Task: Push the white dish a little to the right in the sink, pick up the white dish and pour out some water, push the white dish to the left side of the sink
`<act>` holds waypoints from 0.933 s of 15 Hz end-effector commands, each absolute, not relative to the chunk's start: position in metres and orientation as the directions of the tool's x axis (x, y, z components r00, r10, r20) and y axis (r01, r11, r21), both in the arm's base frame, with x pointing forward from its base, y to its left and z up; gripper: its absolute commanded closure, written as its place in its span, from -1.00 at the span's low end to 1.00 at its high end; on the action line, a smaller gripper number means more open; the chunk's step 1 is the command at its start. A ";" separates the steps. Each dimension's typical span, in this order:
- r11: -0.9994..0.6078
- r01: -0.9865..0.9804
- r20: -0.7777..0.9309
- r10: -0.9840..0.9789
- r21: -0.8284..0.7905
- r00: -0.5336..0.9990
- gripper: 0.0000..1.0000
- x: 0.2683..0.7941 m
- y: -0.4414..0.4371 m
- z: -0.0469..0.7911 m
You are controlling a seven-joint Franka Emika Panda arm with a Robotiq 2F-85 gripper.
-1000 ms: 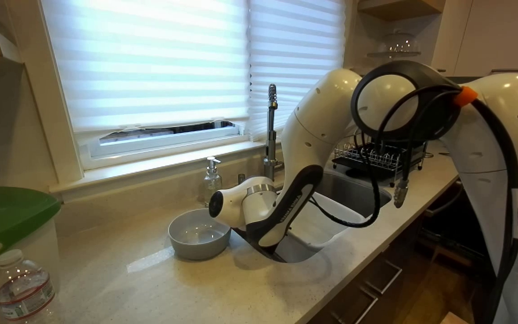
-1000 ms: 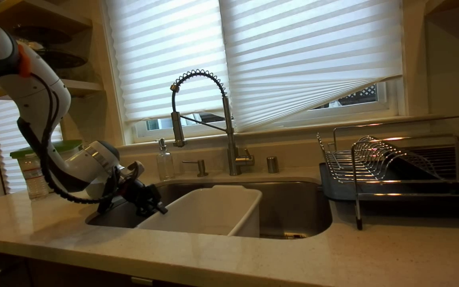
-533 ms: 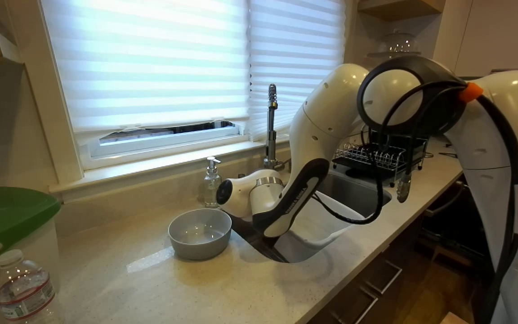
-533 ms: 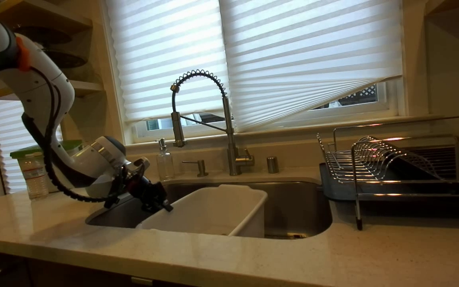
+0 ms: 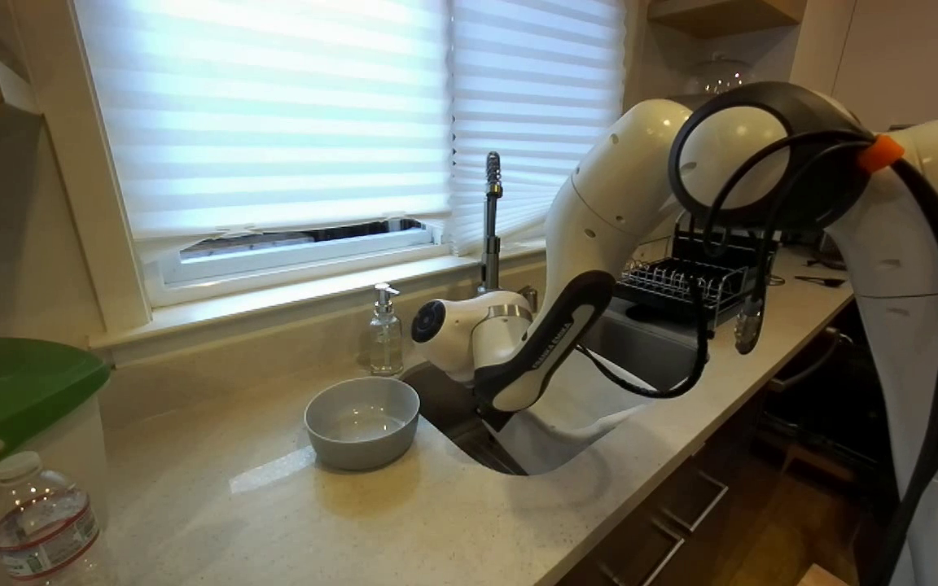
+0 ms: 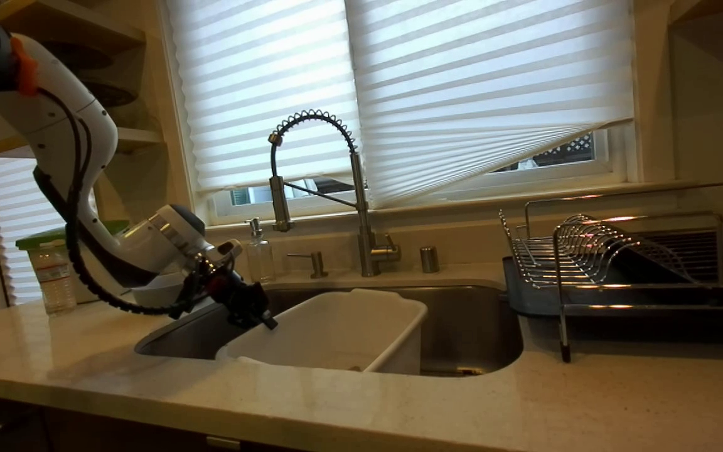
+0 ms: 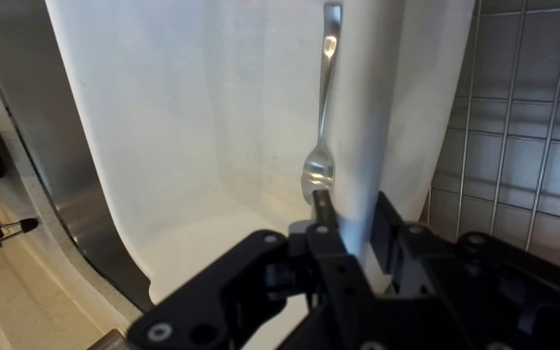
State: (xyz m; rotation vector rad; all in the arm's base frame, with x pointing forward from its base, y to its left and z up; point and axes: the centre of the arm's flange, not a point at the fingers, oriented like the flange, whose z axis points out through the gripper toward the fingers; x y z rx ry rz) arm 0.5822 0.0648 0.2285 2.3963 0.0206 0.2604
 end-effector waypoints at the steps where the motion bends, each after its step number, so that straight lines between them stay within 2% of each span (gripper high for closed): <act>1: -0.760 -0.071 0.213 0.091 0.646 0.973 0.89 0.571 0.054 0.274; 14: -0.775 -0.032 0.207 0.128 0.631 0.970 0.89 0.567 0.048 0.319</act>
